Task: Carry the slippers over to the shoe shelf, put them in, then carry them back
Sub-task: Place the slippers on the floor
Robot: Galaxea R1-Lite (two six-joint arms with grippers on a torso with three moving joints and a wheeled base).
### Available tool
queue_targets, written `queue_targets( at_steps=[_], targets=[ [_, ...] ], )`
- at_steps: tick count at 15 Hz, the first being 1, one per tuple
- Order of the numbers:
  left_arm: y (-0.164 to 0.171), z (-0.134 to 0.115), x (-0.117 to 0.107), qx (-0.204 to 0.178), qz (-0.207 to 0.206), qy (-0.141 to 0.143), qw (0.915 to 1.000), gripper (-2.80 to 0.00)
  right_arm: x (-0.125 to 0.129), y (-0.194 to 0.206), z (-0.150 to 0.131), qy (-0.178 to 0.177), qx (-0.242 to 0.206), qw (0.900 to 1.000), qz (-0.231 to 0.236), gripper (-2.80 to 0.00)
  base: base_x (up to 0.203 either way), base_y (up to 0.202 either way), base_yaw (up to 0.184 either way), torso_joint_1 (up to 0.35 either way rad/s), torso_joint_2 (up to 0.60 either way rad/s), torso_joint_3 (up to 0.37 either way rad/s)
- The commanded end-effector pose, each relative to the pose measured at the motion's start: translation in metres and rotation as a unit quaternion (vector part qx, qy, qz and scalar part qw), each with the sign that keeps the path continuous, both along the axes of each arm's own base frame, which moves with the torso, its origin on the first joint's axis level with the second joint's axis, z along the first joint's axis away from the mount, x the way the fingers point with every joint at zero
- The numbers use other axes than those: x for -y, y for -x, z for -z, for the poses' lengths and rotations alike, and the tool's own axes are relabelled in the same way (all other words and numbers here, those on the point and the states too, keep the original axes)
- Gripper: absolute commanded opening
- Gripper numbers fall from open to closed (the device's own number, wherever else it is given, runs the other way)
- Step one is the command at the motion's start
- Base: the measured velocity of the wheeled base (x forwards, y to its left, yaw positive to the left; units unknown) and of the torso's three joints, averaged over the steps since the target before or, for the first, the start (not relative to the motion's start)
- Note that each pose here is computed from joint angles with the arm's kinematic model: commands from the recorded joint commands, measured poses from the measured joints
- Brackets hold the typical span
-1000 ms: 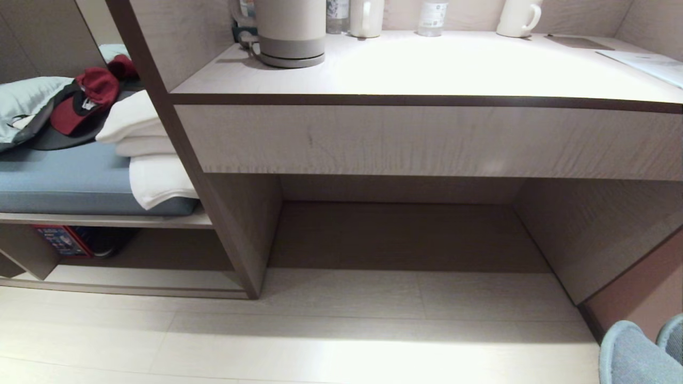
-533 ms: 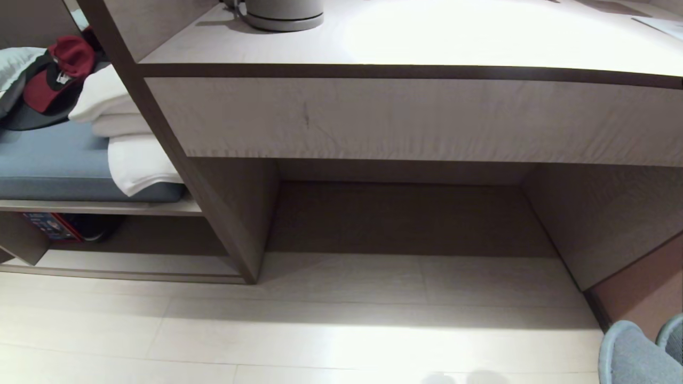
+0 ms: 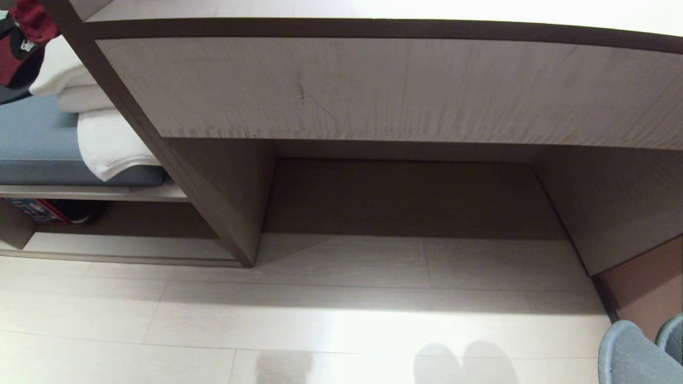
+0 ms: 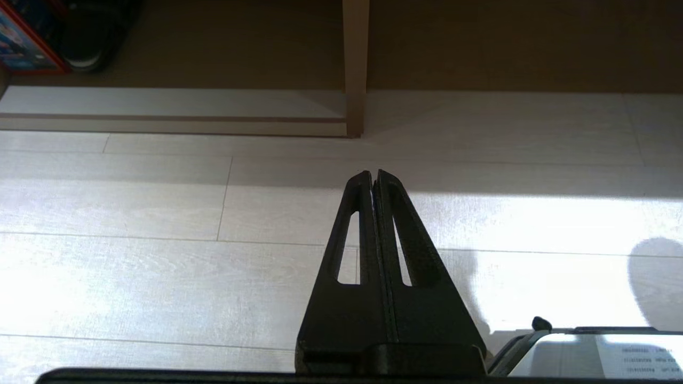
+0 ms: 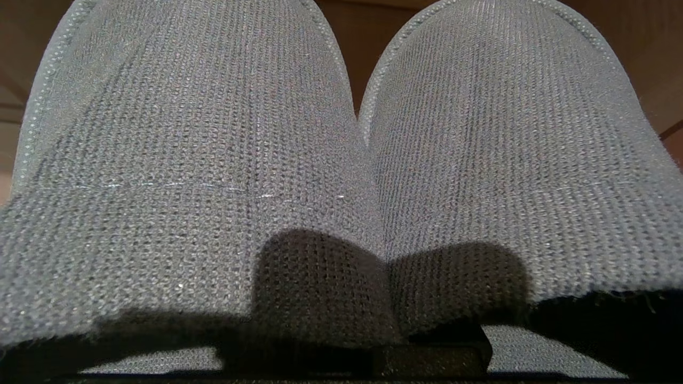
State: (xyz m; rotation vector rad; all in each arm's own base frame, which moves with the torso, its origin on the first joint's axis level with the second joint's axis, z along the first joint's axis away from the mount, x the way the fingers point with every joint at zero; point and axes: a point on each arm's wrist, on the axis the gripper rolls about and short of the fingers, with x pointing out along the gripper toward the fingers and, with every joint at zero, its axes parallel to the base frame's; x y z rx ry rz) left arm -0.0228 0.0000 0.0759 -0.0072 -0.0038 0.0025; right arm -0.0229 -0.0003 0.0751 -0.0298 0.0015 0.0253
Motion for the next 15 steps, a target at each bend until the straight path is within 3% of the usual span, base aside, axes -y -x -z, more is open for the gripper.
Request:
queue_targets(
  at_steps=[1, 15],
  targets=[
    [0.0, -0.0001, 0.0, 0.0, 0.0, 0.0, 1.0, -2.8, 0.0, 0.0, 0.0, 0.0, 0.0, 1.0, -0.001, -2.8, 0.0, 0.0, 0.0, 0.007, 0.0, -0.206],
    [-0.0001, -0.0001, 0.0, 0.0, 0.0, 0.001, 1.0, -2.8, 0.0, -0.0001, 0.0, 0.0, 0.0, 1.0, -0.001, -2.8, 0.0, 0.0, 0.0, 0.002, 0.0, -0.199]
  ],
)
